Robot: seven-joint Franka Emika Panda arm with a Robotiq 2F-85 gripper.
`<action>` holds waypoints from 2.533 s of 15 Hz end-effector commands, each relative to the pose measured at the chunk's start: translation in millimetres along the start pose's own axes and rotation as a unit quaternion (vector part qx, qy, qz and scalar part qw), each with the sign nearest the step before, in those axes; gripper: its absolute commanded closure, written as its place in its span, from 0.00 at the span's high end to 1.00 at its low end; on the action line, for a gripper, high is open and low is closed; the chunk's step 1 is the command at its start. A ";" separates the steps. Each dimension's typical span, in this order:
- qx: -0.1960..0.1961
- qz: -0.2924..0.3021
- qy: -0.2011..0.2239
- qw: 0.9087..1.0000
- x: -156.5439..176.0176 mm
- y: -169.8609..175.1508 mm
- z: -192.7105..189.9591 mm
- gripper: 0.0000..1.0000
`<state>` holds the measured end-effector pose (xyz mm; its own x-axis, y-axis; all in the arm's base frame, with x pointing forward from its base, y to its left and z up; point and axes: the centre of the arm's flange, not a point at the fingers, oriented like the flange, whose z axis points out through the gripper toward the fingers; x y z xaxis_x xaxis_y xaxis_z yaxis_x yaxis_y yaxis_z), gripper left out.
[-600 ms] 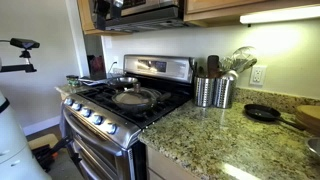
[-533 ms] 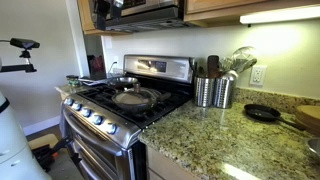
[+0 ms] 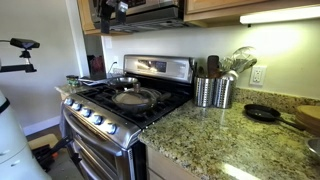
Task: Take the lid off the wok and put it on the counter
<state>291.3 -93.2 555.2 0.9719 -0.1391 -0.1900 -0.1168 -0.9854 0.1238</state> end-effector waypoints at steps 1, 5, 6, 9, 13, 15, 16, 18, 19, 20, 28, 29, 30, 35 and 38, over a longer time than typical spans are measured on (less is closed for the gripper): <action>0.001 -0.011 0.043 0.999 27.2 -5.5 26.9 1.00; 0.006 -0.016 0.082 0.997 65.1 -10.8 56.3 1.00; 0.007 -0.016 0.089 0.996 72.0 -12.8 61.7 1.00; -0.002 -0.018 0.080 0.997 69.9 -13.1 58.8 1.00; -0.002 -0.020 0.076 0.997 74.8 -13.8 63.4 1.00; 0.008 -0.038 0.087 0.995 87.9 -27.9 85.9 1.00; 0.011 -0.042 0.095 0.995 93.9 -34.3 94.6 1.00; 0.019 -0.060 0.118 0.991 106.7 -51.7 113.8 1.00; 0.024 -0.073 0.127 0.989 113.0 -61.8 122.5 1.00; 0.030 -0.085 0.134 0.987 118.4 -71.8 130.3 1.00; 0.055 -0.173 0.201 0.963 145.6 -141.9 145.6 1.00; 0.059 -0.176 0.208 0.960 148.1 -147.7 146.3 1.00; 0.064 -0.181 0.211 0.958 149.9 -153.9 147.3 1.00; 0.062 -0.185 0.203 0.960 143.1 -160.7 144.9 1.00; 0.065 -0.185 0.212 0.957 146.9 -164.3 148.5 1.00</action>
<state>419.5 31.2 367.1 0.9472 0.2504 0.2003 0.2556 -0.9668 0.0000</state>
